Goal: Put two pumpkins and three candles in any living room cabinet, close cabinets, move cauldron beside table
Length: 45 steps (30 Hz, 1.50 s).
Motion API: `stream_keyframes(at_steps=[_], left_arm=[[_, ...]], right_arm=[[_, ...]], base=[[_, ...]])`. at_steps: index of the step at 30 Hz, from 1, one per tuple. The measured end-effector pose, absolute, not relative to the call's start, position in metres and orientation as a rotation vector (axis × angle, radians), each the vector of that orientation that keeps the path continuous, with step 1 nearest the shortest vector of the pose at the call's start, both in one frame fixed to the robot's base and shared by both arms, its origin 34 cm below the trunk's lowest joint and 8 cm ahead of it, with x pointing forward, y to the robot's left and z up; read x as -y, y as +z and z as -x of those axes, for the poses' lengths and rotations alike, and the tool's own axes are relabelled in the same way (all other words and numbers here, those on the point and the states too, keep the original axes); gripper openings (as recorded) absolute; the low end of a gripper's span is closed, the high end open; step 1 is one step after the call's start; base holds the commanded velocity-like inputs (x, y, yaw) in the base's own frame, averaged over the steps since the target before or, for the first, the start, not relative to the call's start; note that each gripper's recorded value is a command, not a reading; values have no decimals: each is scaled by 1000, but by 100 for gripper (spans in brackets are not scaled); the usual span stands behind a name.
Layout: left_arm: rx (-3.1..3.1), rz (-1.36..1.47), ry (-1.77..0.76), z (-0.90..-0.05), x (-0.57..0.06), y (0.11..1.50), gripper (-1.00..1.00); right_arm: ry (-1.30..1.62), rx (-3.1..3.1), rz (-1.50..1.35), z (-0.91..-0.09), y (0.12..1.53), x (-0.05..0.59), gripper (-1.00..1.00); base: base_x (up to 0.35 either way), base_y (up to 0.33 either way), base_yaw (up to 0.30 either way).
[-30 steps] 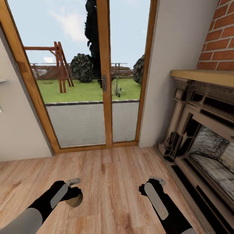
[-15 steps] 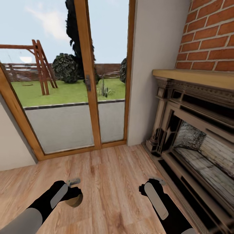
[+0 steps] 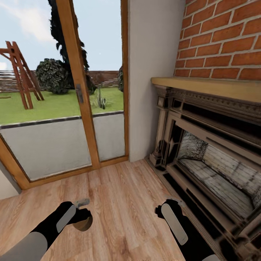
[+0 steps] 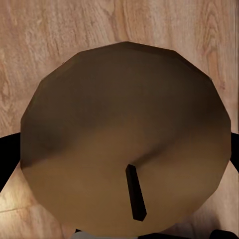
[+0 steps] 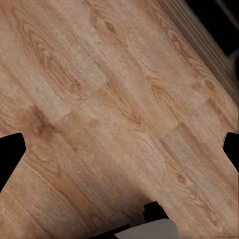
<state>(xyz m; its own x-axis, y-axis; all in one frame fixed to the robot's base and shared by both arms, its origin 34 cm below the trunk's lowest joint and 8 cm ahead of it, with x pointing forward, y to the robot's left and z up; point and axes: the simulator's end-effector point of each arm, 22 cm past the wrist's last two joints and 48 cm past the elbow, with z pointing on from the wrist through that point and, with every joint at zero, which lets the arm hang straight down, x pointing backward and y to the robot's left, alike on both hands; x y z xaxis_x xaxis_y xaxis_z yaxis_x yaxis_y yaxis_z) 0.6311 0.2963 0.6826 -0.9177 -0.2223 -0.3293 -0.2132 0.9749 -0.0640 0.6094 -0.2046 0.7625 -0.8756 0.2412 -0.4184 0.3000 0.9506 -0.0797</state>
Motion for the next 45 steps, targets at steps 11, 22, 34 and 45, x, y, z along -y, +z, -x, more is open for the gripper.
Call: stream_keyframes(at_steps=[11,22,34,45], left_arm=[[-2782,314,-41,-631,-294,683,-100],[-2782,314,-40,-631,-295,683,-100],[-2782,314,-38,-631,-295,683,-100],[-2782,313,-41,-631,-294,683,-100]], right_arm=[[-198,-2691,-391,-609,762,205,100],[-197,-2691,-392,-609,762,205,100],[-197,-2691,-392,-609,762,204,100],[-196,-2691,-392,-609,762,205,100]], base=[[-59,0,-277],[-1,0,-277],[0,0,-277],[0,0,-277]])
